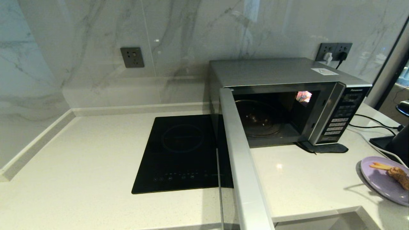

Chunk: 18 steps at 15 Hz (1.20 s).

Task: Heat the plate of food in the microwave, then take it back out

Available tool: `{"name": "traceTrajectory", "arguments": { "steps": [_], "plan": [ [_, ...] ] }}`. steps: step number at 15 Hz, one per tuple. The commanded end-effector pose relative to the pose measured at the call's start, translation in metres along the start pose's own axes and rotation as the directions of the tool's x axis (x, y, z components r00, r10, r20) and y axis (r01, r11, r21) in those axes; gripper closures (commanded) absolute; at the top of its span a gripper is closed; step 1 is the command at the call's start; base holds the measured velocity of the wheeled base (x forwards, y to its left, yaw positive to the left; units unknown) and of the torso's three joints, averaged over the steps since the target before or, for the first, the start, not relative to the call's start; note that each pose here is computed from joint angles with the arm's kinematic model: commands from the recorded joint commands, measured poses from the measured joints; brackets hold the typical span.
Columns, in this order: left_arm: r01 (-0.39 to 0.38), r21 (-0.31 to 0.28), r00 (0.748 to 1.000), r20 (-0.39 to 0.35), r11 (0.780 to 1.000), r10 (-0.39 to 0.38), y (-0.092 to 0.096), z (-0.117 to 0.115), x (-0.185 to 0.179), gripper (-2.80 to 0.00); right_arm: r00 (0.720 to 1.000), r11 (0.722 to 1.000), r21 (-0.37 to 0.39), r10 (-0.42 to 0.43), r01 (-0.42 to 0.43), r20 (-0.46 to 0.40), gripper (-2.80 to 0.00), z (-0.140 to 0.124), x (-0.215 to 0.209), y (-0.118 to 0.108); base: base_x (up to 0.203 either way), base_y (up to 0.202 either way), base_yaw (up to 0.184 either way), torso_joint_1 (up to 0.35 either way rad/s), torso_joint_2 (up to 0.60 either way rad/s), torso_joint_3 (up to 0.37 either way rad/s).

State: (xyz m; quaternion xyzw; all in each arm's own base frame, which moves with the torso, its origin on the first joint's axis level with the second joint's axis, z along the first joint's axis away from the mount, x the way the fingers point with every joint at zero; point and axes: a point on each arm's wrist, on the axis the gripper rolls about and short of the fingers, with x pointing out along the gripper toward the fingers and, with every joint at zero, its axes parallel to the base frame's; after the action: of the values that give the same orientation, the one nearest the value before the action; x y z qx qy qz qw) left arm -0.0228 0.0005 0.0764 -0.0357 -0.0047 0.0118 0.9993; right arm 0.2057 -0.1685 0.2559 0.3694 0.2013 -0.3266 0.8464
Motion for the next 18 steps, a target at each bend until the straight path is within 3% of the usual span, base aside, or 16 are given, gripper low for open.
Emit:
{"name": "traceTrajectory", "arguments": {
  "steps": [1,5,7,9,13,18],
  "plan": [
    [-0.001,-0.001,1.0,-0.001,1.0,0.001,0.0,0.0,0.0,0.0,0.99,0.991,-0.062,0.124,-0.12,0.066,0.0,0.004,-0.03,0.031,0.0,0.0,0.0,0.0,0.0,0.0],
    [-0.001,-0.001,1.0,-0.001,1.0,0.001,0.0,0.0,0.0,0.0,0.938,0.932,-0.172,0.337,-0.32,0.078,0.0,0.003,-0.064,0.091,0.0,0.0,0.0,0.0,0.0,0.0],
    [-0.001,-0.001,1.0,-0.001,1.0,0.001,0.0,0.0,0.0,0.0,0.906,0.888,-0.215,0.421,-0.405,0.032,0.0,-0.012,-0.084,0.123,0.0,0.0,0.0,0.0,0.0,0.0],
    [-0.001,-0.001,1.0,-0.001,1.0,0.001,0.0,0.0,0.0,0.0,0.854,0.828,-0.219,0.517,-0.516,-0.057,0.0,-0.031,-0.116,0.154,0.0,0.0,0.0,0.0,0.0,0.0],
    [-0.001,-0.001,1.0,-0.001,1.0,0.001,0.0,0.0,0.0,0.0,0.704,0.694,-0.154,0.648,-0.703,-0.29,0.0,-0.069,-0.177,0.195,0.0,0.0,0.0,0.0,0.0,0.0],
    [-0.001,-0.001,1.0,-0.001,1.0,0.001,0.0,0.0,0.0,0.0,0.51,0.539,-0.114,0.678,-0.834,-0.53,0.0,-0.12,-0.225,0.207,0.0,0.0,0.0,0.0,0.0,0.0]
  ]
}}
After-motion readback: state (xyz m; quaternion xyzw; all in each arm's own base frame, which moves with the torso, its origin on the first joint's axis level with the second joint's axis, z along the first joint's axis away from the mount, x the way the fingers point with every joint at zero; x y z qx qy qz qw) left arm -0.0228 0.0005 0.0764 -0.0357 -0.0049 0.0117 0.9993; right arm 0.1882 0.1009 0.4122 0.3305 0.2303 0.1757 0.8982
